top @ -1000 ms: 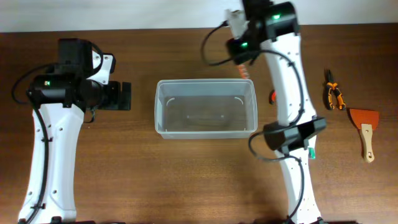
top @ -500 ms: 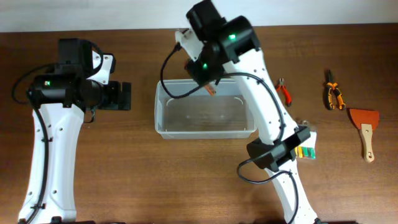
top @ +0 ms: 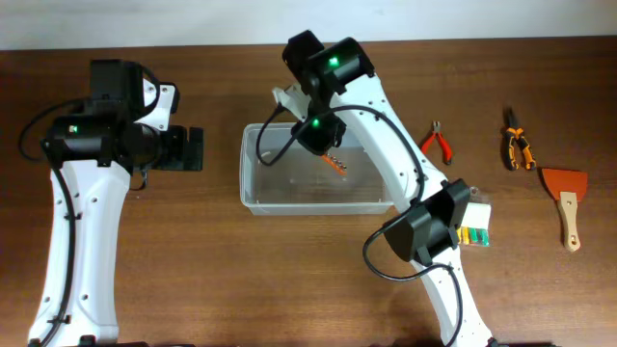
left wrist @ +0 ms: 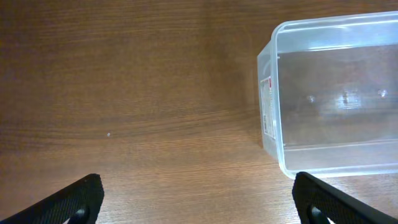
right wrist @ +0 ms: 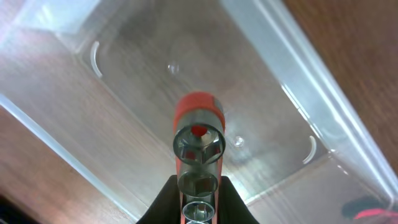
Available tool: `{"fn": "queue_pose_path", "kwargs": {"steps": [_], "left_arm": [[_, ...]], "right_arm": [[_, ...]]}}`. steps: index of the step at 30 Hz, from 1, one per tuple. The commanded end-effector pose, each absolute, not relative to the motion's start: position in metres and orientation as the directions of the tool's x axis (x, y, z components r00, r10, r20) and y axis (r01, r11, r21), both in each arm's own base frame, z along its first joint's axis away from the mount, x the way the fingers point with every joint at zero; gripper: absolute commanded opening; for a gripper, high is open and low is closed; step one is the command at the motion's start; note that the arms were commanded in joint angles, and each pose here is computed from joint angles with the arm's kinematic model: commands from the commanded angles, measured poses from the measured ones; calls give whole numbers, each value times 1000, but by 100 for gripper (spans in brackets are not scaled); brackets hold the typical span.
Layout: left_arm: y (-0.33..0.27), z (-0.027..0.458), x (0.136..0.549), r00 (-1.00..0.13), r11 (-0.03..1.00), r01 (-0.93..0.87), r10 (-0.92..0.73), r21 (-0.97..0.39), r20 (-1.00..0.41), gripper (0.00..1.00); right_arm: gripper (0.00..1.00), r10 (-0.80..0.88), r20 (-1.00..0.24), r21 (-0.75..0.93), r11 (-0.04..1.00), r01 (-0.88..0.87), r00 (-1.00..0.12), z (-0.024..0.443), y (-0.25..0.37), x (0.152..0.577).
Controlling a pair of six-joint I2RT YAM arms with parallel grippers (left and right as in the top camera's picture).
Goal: Pack container
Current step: 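Lower the socket rail into the container and release it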
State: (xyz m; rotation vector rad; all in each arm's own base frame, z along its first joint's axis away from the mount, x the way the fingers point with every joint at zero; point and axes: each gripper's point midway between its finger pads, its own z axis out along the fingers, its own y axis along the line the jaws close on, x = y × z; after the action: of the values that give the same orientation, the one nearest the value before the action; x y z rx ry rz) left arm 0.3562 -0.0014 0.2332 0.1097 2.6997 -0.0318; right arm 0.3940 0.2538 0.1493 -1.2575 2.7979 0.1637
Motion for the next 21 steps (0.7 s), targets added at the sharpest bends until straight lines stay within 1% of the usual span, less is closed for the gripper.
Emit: {"fn": "queue_pose_path", "kwargs": {"steps": [1,8,11,14,17,21], "left_arm": [[0,239,359,-895,997,80,72,0,-440,99],[0,239,359,-895,997,80,72,0,-440,99],[0,239,359,-895,997,80,72,0,-440,99],[0,239,359,-895,997,80,72,1,-440,99],[0,239,359,-895,997,80,72,0,-440,99],[0,239,359,-895,997,80,72,0,-440,99]], "right_arm": [[14,-754,-85,69,648,-759,-652,148,243,392],[14,-721,-56,80,686,-723,-690,123,225,405],[20,-701,-44,84,708,-702,-712,112,218,409],[20,-621,-36,88,779,-621,-783,102,215,414],[19,-563,-18,92,822,-562,-826,96,211,414],[19,-544,9,96,836,-541,-839,88,209,410]]}}
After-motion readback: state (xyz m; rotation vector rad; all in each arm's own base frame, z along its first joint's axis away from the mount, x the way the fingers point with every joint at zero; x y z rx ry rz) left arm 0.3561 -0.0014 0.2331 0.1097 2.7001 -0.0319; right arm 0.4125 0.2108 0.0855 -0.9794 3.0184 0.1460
